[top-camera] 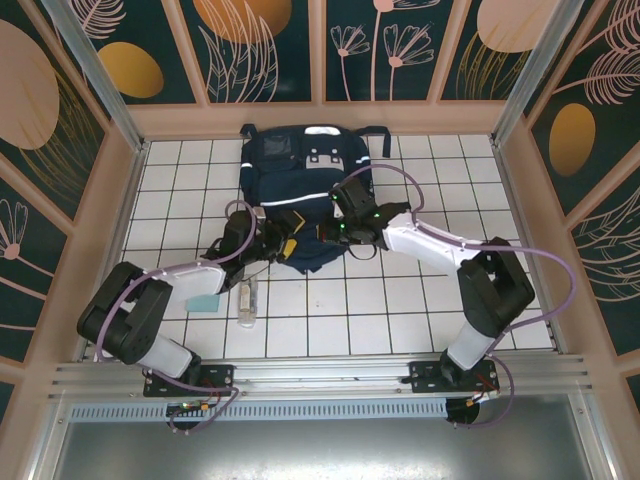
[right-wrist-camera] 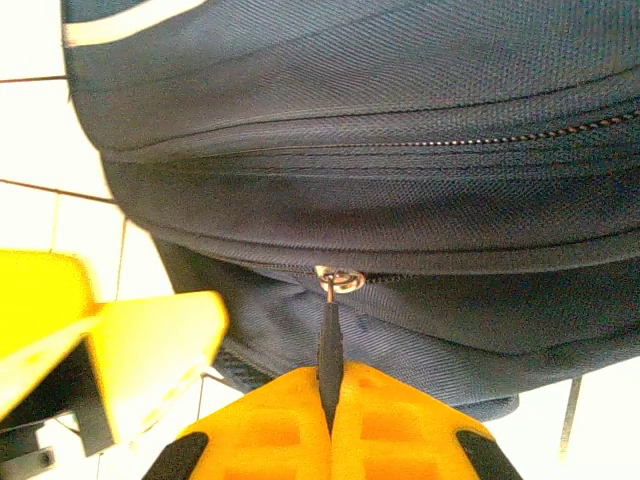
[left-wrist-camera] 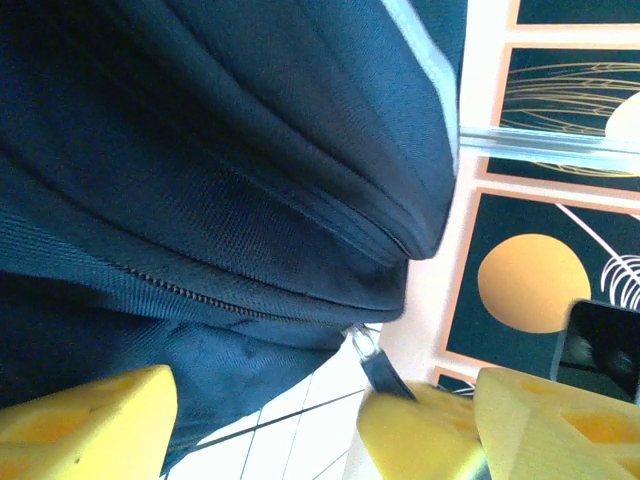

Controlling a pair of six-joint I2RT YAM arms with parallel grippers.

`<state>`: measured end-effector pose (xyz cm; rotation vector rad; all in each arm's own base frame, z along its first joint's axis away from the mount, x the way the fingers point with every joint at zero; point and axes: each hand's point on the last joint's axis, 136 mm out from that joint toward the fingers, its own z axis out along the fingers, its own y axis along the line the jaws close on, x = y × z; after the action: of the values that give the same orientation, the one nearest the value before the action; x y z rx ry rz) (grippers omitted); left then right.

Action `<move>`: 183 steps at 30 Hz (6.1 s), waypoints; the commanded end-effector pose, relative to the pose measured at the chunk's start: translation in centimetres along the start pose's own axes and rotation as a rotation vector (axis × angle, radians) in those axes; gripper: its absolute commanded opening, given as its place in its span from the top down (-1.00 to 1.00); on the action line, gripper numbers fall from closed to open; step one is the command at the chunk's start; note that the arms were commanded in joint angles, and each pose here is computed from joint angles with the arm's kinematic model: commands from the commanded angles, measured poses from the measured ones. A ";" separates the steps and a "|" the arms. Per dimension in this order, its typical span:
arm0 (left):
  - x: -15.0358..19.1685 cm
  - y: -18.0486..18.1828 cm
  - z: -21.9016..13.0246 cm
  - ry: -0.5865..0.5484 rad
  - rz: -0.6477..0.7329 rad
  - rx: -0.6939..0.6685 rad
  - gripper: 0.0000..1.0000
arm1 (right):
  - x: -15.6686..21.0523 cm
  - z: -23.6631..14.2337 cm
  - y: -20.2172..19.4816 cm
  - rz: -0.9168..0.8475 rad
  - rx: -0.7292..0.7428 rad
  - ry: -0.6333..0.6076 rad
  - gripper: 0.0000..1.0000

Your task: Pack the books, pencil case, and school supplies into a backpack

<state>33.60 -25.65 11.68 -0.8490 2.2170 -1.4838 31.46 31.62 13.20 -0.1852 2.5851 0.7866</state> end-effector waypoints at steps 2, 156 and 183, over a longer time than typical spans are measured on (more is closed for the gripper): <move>-0.3 -0.9 1.4 -0.004 -0.048 0.040 -0.55 | -0.2 -2.1 3.2 -0.056 -0.124 -0.025 1.00; -13.9 1.9 -3.3 -0.183 0.408 -0.348 1.00 | -3.2 7.9 -9.5 -0.699 0.039 0.105 1.00; -12.8 0.6 -4.4 -0.130 0.448 -0.337 1.00 | -14.1 4.8 -19.8 -0.500 0.393 -0.004 1.00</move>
<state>39.35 -16.06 9.76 -0.4929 2.4686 -0.9320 47.78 23.97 6.08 -0.8895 2.3766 0.3234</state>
